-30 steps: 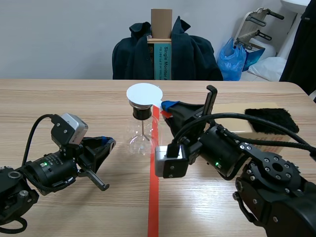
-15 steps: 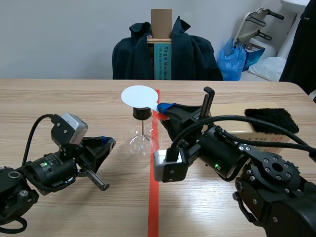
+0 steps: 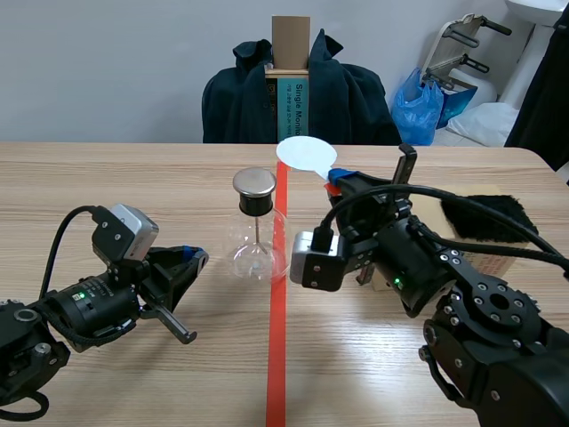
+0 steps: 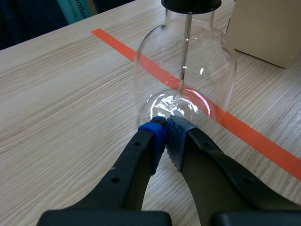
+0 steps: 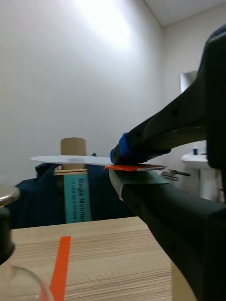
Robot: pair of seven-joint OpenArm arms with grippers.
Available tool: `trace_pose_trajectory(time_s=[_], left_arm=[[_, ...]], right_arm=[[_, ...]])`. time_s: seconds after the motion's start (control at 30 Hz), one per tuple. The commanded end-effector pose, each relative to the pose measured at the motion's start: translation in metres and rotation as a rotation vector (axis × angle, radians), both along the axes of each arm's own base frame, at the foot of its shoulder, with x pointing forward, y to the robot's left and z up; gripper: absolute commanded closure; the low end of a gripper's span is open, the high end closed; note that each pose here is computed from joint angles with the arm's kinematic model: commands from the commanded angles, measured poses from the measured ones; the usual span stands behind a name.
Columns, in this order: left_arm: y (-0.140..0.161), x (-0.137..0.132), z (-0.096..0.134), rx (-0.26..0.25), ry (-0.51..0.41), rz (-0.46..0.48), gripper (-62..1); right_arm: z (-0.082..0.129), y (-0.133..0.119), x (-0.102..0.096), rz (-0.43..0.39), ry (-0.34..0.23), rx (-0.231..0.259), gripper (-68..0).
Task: Do the electroscope experiment.
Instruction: 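Move the plate toward and away from the electroscope, then put the plate down on the right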
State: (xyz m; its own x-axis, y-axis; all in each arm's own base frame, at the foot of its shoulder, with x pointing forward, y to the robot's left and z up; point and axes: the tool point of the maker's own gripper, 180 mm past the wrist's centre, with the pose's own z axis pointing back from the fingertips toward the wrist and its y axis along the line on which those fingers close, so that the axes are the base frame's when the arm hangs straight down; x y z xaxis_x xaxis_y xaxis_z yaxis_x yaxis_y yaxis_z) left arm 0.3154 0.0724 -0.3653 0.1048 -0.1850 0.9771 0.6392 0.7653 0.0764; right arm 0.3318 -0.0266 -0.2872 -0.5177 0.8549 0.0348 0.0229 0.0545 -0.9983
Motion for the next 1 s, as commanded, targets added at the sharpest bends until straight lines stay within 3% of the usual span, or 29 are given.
trace_pose_trajectory(time_s=[0.0,0.37,0.47,0.67,0.83,0.97], left_arm=[[-0.002,0.005,0.012,-0.026,-0.034,-0.001,-2.7],[-0.001,0.005,0.012,-0.022,-0.037,-0.002,-2.7],[-0.002,0.005,0.014,-0.025,-0.04,-0.004,-2.7],[0.0,0.002,0.011,-0.019,-0.033,-0.003,-2.7],[0.002,-0.003,0.006,-0.015,-0.018,-0.002,-2.7],[0.004,-0.014,0.009,-0.007,-0.021,-0.018,-2.8]], right_arm=[[0.014,-0.006,0.008,-0.033,-0.042,0.011,-0.8],[0.012,-0.032,0.019,-0.19,-0.031,0.018,-0.8],[0.024,-0.042,0.02,-0.21,-0.093,0.027,-0.8],[0.065,-0.065,0.015,-0.242,-0.228,0.103,-0.8],[0.092,-0.082,0.004,-0.253,-0.274,0.155,-0.8],[0.092,-0.09,-0.005,-0.26,-0.265,0.144,-0.8]])
